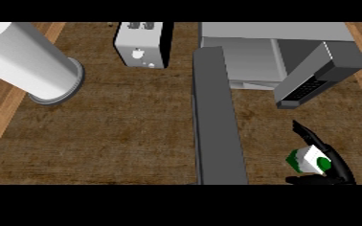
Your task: Pick up the milk, place it into the microwave and close the microwave
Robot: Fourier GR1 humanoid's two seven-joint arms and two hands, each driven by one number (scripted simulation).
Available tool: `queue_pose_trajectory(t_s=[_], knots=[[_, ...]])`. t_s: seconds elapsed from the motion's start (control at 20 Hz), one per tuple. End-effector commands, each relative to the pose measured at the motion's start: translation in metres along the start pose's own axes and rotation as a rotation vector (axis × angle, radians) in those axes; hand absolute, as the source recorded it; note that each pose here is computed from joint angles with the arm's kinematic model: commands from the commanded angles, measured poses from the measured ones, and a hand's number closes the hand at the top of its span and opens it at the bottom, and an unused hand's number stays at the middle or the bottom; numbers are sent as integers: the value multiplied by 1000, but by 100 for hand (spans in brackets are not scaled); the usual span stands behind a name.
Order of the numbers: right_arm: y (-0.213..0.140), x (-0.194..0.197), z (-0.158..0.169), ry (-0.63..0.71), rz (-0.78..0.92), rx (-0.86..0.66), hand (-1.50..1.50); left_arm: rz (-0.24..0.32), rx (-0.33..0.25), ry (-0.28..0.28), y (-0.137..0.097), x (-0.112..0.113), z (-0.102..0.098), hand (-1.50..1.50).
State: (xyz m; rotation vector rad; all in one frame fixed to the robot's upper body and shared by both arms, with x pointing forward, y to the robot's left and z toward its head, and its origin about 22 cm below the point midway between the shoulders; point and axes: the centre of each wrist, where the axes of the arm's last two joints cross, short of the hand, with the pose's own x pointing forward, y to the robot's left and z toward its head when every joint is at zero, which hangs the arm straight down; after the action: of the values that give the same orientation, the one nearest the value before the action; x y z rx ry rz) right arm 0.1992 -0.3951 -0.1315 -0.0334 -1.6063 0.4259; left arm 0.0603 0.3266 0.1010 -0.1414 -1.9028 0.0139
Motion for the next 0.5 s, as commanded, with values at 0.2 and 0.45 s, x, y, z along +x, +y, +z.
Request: queue_pose_trajectory(t_s=[0.2, 0.45], knots=[[10, -4, -10, -156, -153, 136, 150, 59, -20, -43, -10, 10, 1, -150], [23, -5, -19, -220, -135, 110, 150, 52, -40, -71, -4, 11, 4, -150]])
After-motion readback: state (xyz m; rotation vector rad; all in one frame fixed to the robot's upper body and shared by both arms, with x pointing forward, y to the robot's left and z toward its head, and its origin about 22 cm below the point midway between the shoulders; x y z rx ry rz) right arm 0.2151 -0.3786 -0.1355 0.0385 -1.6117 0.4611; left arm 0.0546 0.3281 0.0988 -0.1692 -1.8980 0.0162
